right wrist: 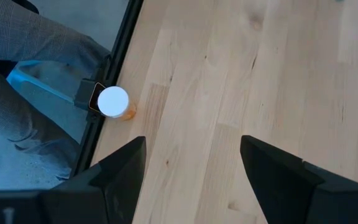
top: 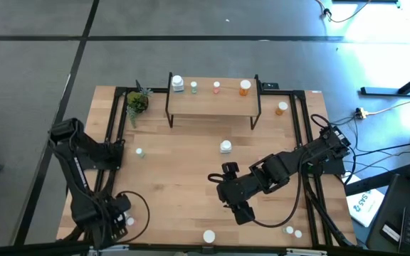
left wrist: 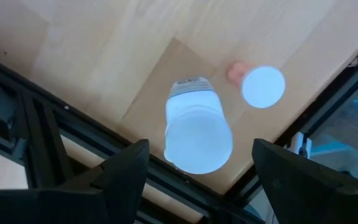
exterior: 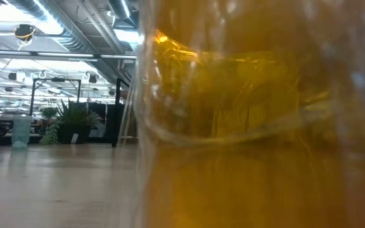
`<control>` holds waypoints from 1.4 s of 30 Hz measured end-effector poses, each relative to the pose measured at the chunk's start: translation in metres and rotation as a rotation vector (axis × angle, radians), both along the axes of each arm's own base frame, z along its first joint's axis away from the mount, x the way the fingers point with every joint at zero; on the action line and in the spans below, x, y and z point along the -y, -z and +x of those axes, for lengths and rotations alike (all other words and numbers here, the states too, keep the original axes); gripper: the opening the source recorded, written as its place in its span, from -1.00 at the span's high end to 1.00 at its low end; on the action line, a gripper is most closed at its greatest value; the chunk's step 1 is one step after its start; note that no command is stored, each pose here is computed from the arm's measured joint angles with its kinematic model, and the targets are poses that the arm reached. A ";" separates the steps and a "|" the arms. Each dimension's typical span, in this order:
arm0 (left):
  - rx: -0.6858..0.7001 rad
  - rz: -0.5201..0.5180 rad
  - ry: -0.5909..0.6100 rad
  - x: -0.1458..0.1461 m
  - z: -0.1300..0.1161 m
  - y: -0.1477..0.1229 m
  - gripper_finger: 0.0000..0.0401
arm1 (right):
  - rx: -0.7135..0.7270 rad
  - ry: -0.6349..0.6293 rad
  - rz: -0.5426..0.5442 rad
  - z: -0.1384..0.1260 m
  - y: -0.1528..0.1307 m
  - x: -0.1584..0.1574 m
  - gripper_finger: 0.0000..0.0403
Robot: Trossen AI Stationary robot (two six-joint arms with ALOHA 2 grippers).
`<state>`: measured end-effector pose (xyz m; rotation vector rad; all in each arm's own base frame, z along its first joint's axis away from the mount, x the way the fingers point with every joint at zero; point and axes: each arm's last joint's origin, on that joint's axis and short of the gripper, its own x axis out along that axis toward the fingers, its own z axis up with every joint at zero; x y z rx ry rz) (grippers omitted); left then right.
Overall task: Pick and place medicine bottles onto shelf by color
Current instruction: Put the bottom white pill bottle on the shelf aligned with the other white pill bottle
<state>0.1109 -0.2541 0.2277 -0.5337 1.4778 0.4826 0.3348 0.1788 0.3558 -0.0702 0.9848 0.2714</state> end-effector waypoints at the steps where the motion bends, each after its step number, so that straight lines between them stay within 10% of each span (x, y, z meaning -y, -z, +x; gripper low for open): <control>1: -0.002 0.002 0.000 0.001 0.000 0.001 -0.39 | 0.000 0.001 0.000 0.000 0.000 0.000 -0.31; 28: -0.050 0.073 0.010 0.012 0.005 0.027 -0.39 | 0.002 0.000 0.002 0.000 0.000 0.000 -0.31; 42: -0.057 0.076 -0.073 0.012 0.005 0.027 -0.03 | 0.004 -0.001 0.001 0.000 0.000 0.000 -0.31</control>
